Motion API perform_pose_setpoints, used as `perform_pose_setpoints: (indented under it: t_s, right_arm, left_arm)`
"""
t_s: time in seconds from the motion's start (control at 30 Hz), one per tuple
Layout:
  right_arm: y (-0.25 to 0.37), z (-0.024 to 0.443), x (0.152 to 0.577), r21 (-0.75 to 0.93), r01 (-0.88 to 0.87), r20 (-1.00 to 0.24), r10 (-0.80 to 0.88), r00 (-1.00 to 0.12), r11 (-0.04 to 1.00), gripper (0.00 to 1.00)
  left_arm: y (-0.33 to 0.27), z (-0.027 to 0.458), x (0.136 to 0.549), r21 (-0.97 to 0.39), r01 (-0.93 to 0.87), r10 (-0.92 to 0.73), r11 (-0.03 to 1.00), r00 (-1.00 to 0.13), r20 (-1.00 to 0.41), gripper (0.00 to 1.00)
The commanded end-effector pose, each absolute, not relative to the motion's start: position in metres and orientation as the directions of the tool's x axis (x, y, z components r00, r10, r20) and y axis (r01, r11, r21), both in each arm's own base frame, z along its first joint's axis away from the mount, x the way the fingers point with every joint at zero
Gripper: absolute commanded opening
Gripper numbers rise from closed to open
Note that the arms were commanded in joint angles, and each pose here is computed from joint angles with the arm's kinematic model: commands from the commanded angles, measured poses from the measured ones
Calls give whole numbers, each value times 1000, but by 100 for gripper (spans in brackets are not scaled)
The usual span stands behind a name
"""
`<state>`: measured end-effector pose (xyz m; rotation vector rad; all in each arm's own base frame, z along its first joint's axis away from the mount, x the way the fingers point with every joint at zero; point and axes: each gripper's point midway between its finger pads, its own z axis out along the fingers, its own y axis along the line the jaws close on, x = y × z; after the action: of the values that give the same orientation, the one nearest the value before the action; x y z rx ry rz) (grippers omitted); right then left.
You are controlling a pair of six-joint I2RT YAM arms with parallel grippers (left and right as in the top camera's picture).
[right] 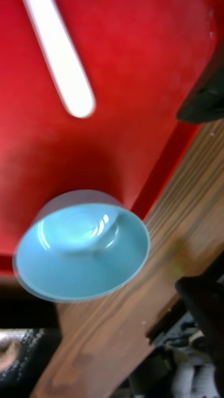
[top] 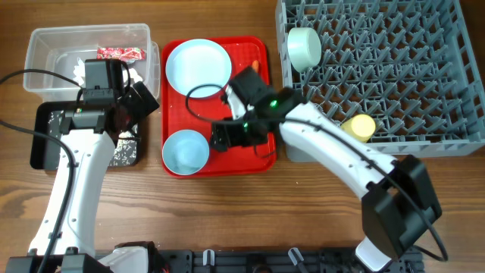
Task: Sort waste into correct bins and load items into the dishwasher rack
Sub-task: 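Move the right gripper back to the red tray and grasp the blue bowl, then carry the blue bowl into the rack and release it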
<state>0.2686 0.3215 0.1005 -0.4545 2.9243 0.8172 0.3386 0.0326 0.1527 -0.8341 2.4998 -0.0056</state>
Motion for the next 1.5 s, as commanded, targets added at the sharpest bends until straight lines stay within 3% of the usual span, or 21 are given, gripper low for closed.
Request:
perform_pose_setpoints:
  t_s: [0.0,0.13,0.43,0.63,0.67,0.77,0.97,1.13,1.47]
  right_arm:
    - [327,71,258,474,-240,-125,-206,-971,847,56]
    - [342,54,258,508,-170,-157,-103,-982,845,47]
    - [359,19,262,490,-154,-189,-68,-980,858,44]
    - [357,16,260,483,-143,-175,-64,-982,864,20]
    - [357,16,260,482,-142,-173,-64,-983,865,11]
    - [355,18,261,482,-147,-178,-68,-982,864,4]
    - [339,56,276,492,-178,-243,-62,-968,852,4]
    - [296,127,312,491,-186,-374,13,-927,851,4]
    - [175,202,353,187,-65,-518,43,-854,980,4]
  left_arm:
    - [37,158,339,-161,-581,-579,798,-663,-475,100]
    - [37,158,339,-161,-581,-579,798,-663,-475,100]
    - [37,158,339,-161,-581,-579,798,-663,-475,100]
    - [37,158,339,-161,-581,-579,798,-663,-475,100]
    - [37,158,339,-161,-581,-579,798,-663,-475,100]
    - [37,158,339,-161,-581,-579,798,-663,-475,100]
    - [37,158,339,-161,-581,-579,798,-663,-475,100]
    - [37,158,339,-161,-581,-579,798,-663,-475,100]
    - [37,158,339,-161,-581,-579,798,-663,-475,100]
